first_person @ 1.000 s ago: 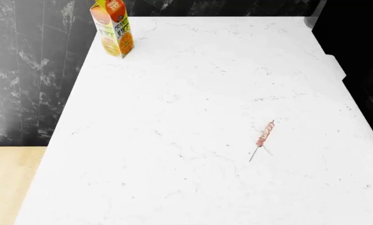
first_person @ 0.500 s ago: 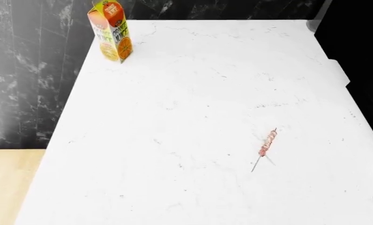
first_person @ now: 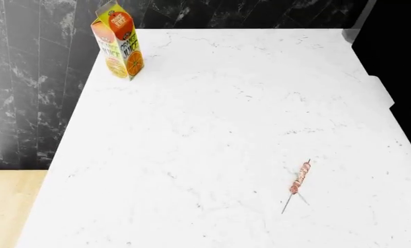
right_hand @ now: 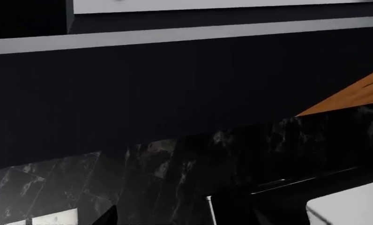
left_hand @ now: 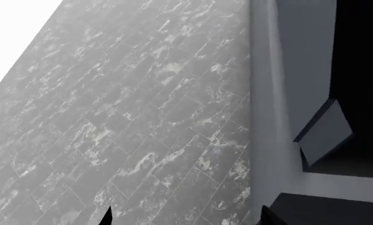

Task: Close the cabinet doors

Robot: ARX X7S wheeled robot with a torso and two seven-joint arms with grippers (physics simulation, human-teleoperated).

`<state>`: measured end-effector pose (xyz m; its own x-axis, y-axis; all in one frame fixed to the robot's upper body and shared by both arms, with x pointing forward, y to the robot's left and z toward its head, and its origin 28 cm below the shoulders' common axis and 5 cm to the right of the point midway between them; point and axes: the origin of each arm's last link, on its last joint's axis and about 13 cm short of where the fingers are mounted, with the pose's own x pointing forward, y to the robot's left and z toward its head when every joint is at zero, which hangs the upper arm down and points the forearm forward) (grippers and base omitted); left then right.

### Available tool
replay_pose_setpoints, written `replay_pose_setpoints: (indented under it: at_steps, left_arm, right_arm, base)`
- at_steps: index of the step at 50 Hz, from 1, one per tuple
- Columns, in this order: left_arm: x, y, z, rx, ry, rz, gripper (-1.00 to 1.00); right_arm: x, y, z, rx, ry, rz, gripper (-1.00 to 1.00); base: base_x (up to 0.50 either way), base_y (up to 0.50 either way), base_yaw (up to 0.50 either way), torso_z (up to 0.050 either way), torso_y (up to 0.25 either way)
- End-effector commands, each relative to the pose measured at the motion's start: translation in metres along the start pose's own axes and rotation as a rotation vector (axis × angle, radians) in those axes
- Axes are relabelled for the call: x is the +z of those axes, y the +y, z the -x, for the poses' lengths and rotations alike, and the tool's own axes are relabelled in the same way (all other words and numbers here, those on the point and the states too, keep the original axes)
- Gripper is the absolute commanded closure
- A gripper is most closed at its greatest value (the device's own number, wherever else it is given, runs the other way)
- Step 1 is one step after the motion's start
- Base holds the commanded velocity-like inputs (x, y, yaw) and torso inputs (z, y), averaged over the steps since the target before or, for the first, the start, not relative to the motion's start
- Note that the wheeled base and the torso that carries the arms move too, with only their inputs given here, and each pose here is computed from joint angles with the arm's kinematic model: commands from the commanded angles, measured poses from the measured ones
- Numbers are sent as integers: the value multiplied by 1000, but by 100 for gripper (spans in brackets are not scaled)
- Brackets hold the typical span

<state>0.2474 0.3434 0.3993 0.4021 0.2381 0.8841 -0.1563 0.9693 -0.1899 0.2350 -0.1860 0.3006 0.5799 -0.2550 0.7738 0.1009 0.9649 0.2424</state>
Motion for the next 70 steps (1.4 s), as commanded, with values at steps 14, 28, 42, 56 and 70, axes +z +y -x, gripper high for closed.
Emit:
replay_pose_setpoints:
  at_steps: [14,28,42,56,70]
  left_arm:
    - [140,34,-15,63,-262,-90,-100]
    - [129,9,-100,-8,-282,-154,-100]
    - [119,-29,-122,-147,-266,-169,-100]
    - [63,-82,-134,-318,-201,-260,-100]
    - [-4,-125,-142,-443,-143,-375,-100]
  right_arm:
    - [-15,-2,3,-6,31,-25,-100]
    - [-20,-2,8,-5,46,-30,-100]
    - [-15,-2,10,3,47,-38,-100]
    - [-18,-4,13,1,50,-53,-100]
    - [-23,-7,26,1,77,-69,-100]
  base:
    - [0,0,0,0,2]
    - [0,0,0,8,1]
    - [0,0,0,0,0]
    - [0,0,0,2,-2]
    - [0,0,0,5,-8]
